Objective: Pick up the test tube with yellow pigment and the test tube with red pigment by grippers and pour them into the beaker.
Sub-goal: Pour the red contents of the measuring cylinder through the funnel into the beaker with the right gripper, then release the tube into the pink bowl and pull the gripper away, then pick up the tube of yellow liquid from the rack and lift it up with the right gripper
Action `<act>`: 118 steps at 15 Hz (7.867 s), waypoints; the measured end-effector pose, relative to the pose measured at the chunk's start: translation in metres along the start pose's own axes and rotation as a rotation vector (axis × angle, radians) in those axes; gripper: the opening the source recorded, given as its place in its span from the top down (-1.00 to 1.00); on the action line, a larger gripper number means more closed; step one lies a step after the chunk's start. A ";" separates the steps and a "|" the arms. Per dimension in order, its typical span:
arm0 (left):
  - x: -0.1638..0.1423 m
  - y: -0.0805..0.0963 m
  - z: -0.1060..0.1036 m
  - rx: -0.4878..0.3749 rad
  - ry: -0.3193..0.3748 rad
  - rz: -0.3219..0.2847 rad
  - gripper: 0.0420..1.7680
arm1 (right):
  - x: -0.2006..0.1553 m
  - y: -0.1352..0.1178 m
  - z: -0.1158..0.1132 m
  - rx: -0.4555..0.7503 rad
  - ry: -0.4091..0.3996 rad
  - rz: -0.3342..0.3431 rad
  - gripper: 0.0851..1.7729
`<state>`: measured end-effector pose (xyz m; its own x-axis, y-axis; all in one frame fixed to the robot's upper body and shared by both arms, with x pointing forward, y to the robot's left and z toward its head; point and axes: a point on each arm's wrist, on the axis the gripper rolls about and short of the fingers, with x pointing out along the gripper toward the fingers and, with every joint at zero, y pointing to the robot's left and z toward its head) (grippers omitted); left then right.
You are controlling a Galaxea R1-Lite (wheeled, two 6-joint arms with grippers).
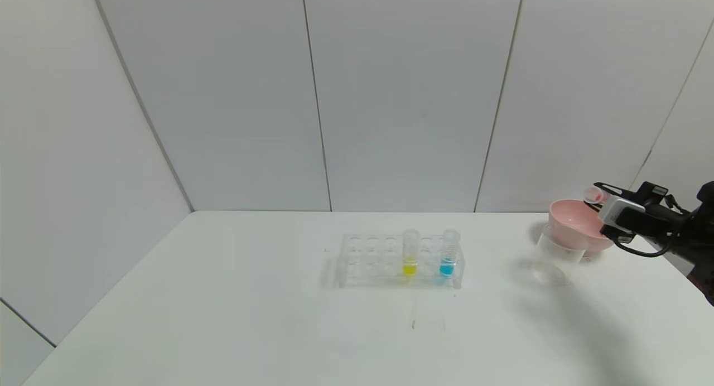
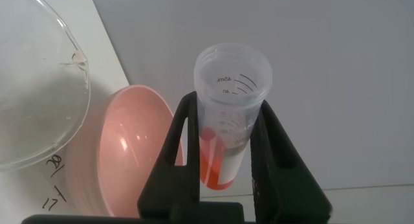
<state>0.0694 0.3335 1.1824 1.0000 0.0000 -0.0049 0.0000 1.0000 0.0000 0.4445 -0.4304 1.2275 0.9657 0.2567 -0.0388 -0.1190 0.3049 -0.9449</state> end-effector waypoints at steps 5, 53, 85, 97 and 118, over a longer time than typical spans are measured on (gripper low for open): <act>0.000 0.000 0.000 0.000 0.000 0.000 -1.00 | 0.001 0.000 0.002 -0.036 -0.004 0.000 0.50; 0.000 0.000 0.000 0.000 0.000 0.000 -1.00 | 0.000 0.006 0.011 -0.557 0.009 -0.025 0.50; 0.000 0.000 0.000 0.000 0.000 0.000 -1.00 | 0.030 -0.006 0.012 1.032 0.344 -0.352 -0.60; 0.000 0.000 0.000 0.000 0.000 0.000 -1.00 | -0.061 0.039 0.129 1.270 0.259 -0.113 -0.86; 0.000 0.000 0.000 0.000 0.000 0.000 -1.00 | -0.064 0.135 0.317 1.246 0.106 0.023 -0.91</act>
<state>0.0694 0.3335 1.1824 1.0000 0.0000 -0.0053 0.0000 1.0000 0.0000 0.2931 -0.1147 1.2054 0.9675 0.2160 -0.1317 -0.2173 0.9761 0.0045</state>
